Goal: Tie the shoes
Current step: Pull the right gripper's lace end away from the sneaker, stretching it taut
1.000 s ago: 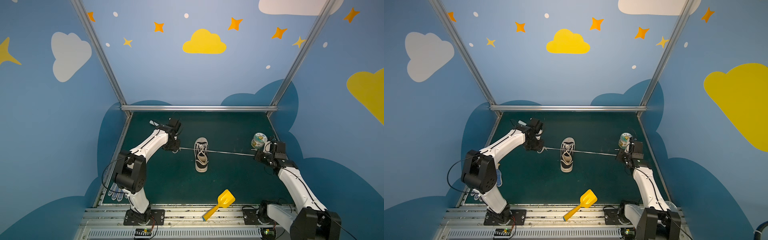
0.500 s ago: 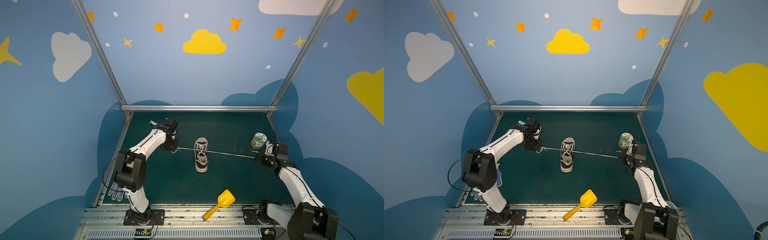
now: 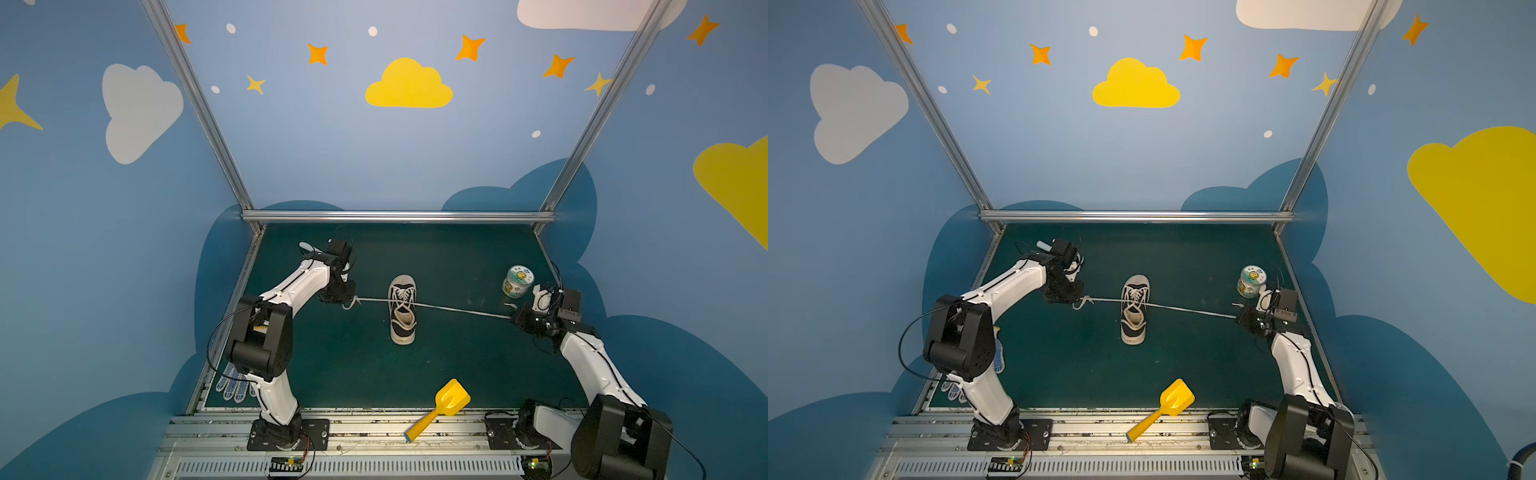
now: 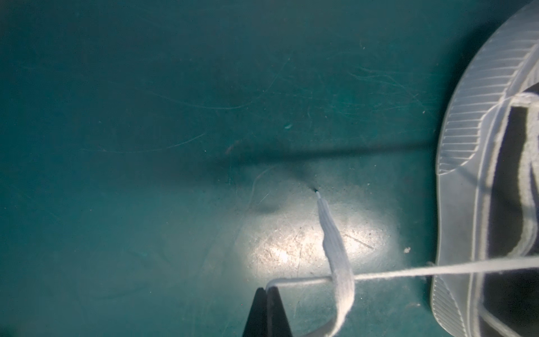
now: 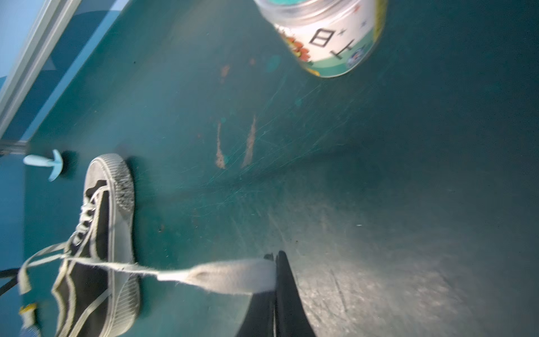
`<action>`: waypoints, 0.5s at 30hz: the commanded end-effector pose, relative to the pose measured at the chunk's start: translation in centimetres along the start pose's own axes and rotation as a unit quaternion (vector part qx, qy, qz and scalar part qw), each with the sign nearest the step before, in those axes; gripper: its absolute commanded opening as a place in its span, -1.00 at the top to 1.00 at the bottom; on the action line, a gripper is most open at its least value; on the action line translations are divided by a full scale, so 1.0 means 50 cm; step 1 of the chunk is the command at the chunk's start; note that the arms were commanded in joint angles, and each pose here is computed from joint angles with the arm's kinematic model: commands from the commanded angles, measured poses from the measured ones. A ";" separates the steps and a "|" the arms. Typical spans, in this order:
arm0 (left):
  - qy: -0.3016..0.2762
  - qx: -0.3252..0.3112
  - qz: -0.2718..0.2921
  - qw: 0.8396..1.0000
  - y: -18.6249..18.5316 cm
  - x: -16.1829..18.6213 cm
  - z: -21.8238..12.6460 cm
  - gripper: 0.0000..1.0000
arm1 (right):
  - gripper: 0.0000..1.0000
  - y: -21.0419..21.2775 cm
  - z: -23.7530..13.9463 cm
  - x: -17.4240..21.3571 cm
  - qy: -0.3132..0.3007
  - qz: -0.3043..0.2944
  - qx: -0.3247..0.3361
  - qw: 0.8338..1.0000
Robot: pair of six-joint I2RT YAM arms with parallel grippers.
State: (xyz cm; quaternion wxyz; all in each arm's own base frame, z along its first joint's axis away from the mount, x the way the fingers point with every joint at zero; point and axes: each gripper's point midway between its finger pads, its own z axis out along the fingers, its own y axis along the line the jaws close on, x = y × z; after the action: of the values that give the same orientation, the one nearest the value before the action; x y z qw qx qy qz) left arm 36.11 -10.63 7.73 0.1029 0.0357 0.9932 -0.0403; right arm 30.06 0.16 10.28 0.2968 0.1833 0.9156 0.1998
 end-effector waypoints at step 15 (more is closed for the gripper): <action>-0.014 0.035 -0.040 0.998 0.017 0.032 -0.025 -0.13 | 1.00 0.133 -0.006 -0.035 0.024 -0.057 -0.084 0.995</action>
State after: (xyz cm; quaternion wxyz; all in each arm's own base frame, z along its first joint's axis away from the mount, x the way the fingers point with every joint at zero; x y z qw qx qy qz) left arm 34.17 -6.83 7.28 0.0989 -0.0455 0.9928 -0.0491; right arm 32.43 4.51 13.73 0.3019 0.1111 0.9114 0.2565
